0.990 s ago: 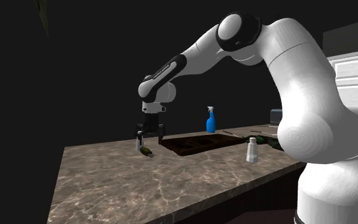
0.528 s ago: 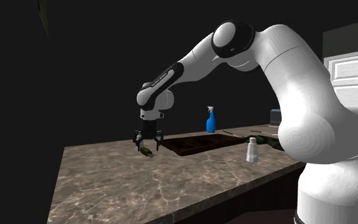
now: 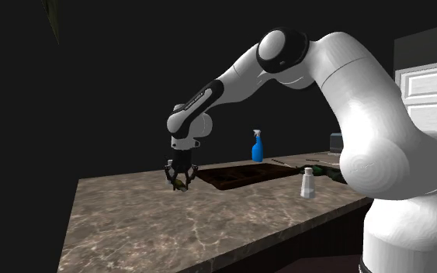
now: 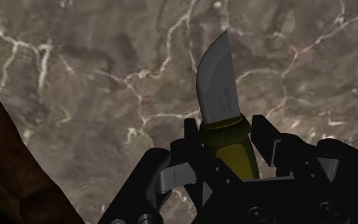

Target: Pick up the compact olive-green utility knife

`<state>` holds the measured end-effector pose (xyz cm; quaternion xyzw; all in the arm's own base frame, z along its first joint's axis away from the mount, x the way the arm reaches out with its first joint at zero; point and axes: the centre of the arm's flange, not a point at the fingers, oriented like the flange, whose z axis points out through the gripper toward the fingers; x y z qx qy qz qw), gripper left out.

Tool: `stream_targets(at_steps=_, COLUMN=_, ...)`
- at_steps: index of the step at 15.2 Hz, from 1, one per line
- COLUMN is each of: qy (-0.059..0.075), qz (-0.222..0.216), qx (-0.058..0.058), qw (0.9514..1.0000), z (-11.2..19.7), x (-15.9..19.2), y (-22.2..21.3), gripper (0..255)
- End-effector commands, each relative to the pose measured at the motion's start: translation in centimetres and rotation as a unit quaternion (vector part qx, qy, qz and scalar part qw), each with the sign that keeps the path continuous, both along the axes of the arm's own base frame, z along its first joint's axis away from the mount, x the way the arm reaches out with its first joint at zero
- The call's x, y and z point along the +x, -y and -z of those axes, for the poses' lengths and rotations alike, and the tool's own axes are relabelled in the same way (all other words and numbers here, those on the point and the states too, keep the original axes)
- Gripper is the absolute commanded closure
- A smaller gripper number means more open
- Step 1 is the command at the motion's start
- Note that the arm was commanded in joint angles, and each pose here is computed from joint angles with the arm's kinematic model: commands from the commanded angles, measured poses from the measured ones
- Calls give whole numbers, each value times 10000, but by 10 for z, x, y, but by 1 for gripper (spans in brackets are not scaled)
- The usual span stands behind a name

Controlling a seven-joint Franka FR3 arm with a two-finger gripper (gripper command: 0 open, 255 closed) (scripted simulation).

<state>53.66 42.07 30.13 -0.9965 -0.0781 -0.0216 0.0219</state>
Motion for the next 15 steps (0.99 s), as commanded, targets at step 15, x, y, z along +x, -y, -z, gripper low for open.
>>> stream_targets(at_steps=15, qy=0, qz=1, qx=0, qw=10000, z=-53, x=0, y=0, gripper=255)
